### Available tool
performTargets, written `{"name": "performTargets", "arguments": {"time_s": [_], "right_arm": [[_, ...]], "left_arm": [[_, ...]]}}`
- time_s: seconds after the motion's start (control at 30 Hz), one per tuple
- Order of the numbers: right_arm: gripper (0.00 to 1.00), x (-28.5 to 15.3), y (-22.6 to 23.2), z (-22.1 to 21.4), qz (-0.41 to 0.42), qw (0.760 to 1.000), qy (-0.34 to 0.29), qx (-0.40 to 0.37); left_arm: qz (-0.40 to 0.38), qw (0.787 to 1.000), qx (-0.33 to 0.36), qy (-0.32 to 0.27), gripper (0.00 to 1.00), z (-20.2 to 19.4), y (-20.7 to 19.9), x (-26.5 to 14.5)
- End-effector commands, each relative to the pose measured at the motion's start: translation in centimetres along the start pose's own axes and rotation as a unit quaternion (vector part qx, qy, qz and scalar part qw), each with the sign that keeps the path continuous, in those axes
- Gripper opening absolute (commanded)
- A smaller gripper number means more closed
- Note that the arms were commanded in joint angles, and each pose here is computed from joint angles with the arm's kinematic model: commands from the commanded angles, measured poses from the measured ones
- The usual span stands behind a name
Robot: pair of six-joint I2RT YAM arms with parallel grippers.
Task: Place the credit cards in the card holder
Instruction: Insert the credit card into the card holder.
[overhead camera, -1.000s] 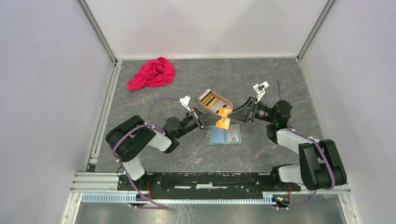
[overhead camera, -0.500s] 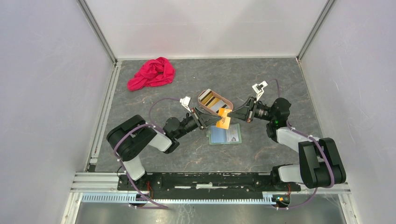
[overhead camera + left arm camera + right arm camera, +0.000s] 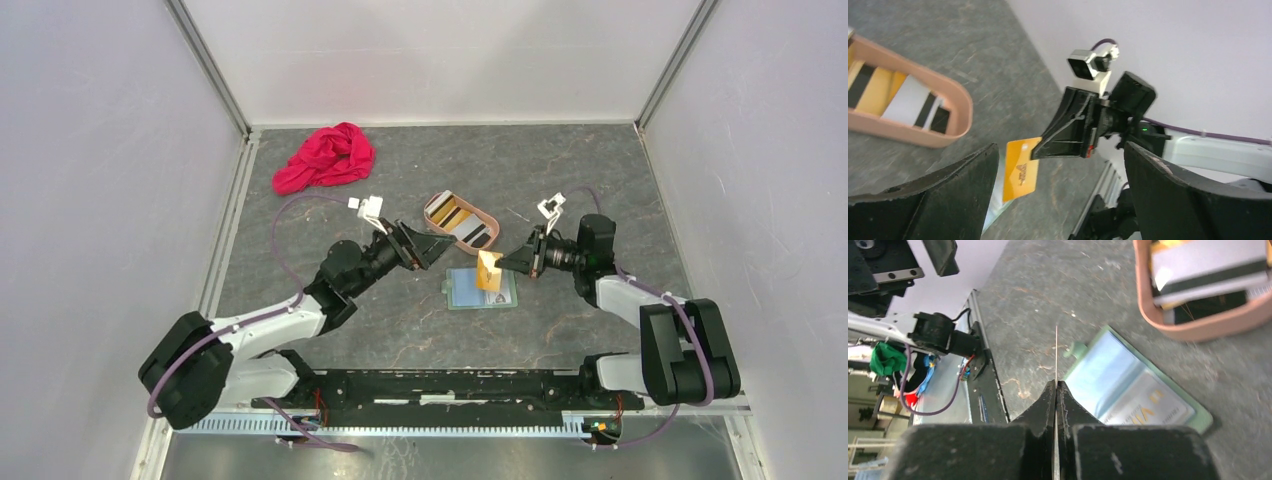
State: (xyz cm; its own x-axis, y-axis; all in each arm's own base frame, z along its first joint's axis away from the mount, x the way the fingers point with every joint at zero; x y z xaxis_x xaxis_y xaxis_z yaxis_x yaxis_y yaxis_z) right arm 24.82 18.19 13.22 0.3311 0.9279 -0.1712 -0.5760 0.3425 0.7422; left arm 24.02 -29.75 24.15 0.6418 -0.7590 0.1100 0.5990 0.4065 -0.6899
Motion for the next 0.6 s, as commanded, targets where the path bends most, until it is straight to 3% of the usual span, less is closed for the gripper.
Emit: {"name": "performTargets", "arguments": {"time_s": [0.0,0.2,0.57], "right_arm": [[0.00,-0.6,-3.1,-1.8,-0.074,0.997,-0.012,0.034],[0.00,-0.9,-4.8,-3.7,-0.104,0.991,-0.009,0.087],[0.00,-0.8,-5.9,-3.8,-0.100,0.985,-0.016,0.138]], "left_arm": [[0.085,0.994,0.029,0.063,1.00,-3.8,4.8,-0.8],[0.106,0.983,0.032,0.144,0.83,-7.3,6.7,0.3],[0.151,0.974,0.017,0.166,0.78,-9.3,8.5,0.0]]}}
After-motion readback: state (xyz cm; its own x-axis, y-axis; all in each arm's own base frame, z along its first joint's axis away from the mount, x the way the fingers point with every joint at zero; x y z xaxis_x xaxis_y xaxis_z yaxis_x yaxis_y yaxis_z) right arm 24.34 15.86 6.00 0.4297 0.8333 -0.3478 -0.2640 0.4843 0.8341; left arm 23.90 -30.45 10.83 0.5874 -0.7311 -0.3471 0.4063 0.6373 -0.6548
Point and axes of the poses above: each gripper's point midway between its finger pads, its own x axis out along the fingers, its own y axis along the line the jaws close on, z = x × y, the point moved 1 cm from there along -x, back along the fingers, and after that the axes turned 5 degrees about x, right-handed, at the moved point
